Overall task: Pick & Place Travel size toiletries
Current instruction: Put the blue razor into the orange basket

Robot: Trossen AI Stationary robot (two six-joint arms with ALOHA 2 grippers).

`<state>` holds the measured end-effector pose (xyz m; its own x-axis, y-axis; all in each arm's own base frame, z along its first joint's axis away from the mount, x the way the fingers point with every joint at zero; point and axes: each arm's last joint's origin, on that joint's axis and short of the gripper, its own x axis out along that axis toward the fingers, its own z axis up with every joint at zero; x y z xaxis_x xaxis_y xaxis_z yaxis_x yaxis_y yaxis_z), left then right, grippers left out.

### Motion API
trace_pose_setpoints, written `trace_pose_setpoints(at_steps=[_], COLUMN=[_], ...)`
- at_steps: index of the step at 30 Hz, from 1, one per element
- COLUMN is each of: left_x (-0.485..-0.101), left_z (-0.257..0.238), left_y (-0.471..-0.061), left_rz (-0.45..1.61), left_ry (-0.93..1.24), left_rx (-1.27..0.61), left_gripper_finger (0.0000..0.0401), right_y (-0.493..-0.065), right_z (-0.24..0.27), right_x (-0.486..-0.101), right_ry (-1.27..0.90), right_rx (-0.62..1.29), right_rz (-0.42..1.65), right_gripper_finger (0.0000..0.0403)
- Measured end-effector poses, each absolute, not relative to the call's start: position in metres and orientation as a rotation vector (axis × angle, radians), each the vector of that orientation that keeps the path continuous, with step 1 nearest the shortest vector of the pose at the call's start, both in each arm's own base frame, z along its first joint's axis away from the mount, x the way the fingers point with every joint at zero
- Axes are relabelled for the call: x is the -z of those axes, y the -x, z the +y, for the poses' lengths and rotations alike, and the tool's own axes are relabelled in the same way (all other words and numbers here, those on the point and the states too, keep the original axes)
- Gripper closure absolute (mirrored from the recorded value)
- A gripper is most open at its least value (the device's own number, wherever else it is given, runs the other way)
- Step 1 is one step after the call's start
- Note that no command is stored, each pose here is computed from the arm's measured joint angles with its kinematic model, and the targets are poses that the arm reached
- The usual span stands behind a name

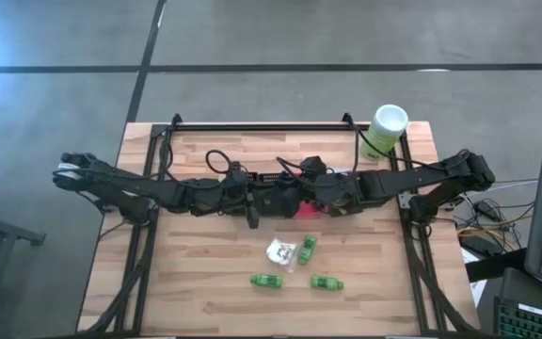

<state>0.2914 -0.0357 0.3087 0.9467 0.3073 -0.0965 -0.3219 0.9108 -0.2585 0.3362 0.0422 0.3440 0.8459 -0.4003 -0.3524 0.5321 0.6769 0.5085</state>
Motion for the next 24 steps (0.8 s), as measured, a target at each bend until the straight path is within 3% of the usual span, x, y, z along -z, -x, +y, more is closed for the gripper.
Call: trace_pose_setpoints(at_steps=[13, 18, 24], left_x=[-0.299, -0.288, -0.282], left_z=[-0.036, -0.038, -0.041], left_y=[-0.29, -0.283, -0.265], left_rz=[0.141, 0.288, 0.475], left_ry=[0.362, 0.422, 0.436], left_rx=[-0.324, -0.29, -0.223], left_gripper_finger=[0.0234, 0.0195, 0.019], right_y=[-0.333, -0.325, -0.312], right_z=[0.026, 0.023, 0.022], right_x=[-0.334, -0.324, -0.304], right_ry=[-0.39, -0.101, 0.386], right_rx=[0.582, 0.549, 0.365], right_rz=[0.364, 0.573, 0.909], right_gripper_finger=[0.0369, 0.0367, 0.0366])
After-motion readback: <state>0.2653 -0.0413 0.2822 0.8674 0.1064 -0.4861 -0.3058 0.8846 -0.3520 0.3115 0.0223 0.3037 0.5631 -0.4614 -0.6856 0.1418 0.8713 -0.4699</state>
